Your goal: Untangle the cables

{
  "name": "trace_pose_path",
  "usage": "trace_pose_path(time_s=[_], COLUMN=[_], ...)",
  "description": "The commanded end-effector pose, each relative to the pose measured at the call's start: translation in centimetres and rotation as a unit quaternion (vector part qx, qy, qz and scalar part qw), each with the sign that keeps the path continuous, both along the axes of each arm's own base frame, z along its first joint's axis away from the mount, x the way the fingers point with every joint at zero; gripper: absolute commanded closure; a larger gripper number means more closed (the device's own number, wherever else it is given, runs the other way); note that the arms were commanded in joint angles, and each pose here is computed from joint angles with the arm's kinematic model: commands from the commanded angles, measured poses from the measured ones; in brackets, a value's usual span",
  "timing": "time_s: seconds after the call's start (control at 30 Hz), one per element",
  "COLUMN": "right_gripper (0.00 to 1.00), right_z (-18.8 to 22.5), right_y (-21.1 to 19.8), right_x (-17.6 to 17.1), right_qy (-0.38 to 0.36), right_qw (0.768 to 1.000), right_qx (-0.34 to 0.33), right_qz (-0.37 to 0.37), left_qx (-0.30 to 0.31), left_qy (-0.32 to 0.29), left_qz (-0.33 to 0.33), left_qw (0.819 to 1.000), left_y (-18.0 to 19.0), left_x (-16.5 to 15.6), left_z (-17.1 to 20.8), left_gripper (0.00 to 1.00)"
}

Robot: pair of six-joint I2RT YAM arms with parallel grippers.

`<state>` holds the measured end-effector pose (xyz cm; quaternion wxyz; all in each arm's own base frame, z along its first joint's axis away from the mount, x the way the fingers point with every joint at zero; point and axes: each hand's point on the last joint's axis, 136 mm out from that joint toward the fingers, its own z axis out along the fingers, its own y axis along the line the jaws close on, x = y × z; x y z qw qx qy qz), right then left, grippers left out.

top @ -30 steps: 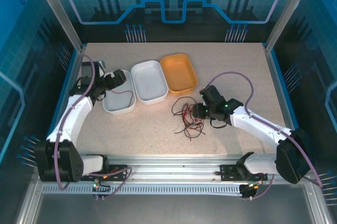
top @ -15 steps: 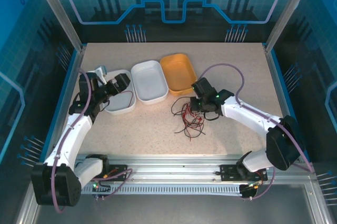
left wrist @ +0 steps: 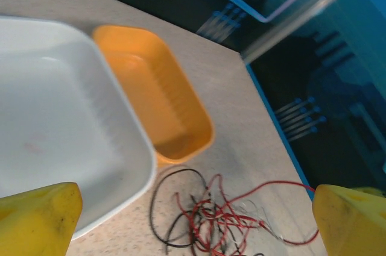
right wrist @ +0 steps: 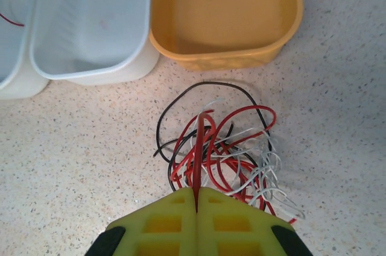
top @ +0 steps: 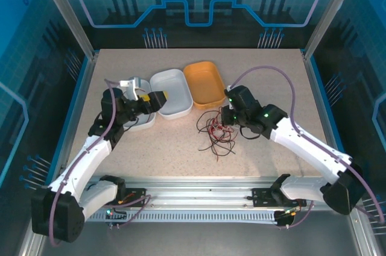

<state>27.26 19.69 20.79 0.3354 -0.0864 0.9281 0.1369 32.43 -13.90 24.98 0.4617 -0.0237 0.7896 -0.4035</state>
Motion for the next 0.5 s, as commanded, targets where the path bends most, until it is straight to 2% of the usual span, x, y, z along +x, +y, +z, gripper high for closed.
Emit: trace_pose_path(time_s=[0.0,0.13,0.47], right_gripper=[1.00,1.00,1.00], right_z=[3.0,5.0,7.9], right_y=[-0.6,-0.4,0.0], right_x=[-0.7,-1.5,-2.6], right_qy=[-0.043,-0.077,-0.117], right_qw=[0.999,0.996,0.988], right_qx=[0.005,0.035,0.077], right_qz=[0.014,0.038,0.069], left_qx=[-0.007,-0.016,0.049], left_qy=[-0.082,-0.097,-0.135], left_qz=[-0.056,-0.105,-0.230], left_qw=[0.995,0.990,0.963], left_y=[-2.2,-4.8,-12.9], left_x=[-0.6,-1.0,-2.4], left_z=[2.8,3.3,1.9], left_gripper=[0.03,0.14,0.21])
